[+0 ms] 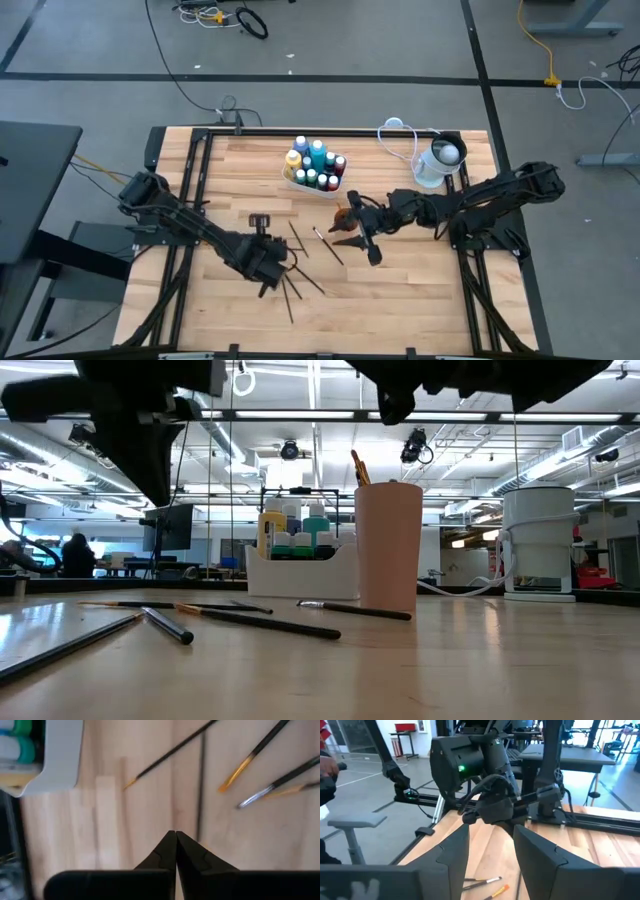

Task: Pick & Place Paint Supplies
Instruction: Put the black paint brush into the orange cup

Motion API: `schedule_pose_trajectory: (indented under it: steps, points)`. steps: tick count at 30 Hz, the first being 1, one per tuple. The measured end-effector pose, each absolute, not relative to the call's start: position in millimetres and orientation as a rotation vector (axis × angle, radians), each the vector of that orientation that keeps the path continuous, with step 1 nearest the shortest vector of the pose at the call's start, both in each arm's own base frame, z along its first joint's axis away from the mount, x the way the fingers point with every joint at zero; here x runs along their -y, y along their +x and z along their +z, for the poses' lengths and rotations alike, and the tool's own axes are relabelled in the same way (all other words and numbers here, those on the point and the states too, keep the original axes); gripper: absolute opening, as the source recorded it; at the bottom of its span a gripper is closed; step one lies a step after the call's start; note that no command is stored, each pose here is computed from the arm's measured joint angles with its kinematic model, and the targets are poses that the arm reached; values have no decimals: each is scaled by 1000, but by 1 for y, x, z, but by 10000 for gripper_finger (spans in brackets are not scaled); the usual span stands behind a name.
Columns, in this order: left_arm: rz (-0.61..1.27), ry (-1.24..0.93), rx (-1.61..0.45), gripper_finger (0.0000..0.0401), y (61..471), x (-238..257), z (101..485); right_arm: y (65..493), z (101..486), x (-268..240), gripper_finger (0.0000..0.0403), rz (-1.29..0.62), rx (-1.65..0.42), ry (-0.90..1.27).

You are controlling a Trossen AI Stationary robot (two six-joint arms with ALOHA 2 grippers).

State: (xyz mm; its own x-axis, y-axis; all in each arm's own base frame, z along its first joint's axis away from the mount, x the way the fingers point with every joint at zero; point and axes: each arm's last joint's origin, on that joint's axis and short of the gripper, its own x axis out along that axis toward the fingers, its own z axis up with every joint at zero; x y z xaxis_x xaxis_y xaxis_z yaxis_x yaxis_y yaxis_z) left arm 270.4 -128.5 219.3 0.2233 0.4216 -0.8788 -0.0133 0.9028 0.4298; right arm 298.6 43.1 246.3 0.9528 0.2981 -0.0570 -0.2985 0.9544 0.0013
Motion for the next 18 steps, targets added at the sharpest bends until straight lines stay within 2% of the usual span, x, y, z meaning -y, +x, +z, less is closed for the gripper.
schedule_pose_trajectory:
  steps: [7, 14, 18]
  points:
    - [395, 206, -1256, 73, 273, 125, 205, 296, 244, -60, 195, 343, -81, 6]
    - [-2, 343, -1198, 141, 279, 131, 172, 295, 241, -63, 222, 242, -118, -19]
    - [0, 301, -1135, 164, 285, 124, 163, 295, 240, -62, 222, 236, -119, -19]
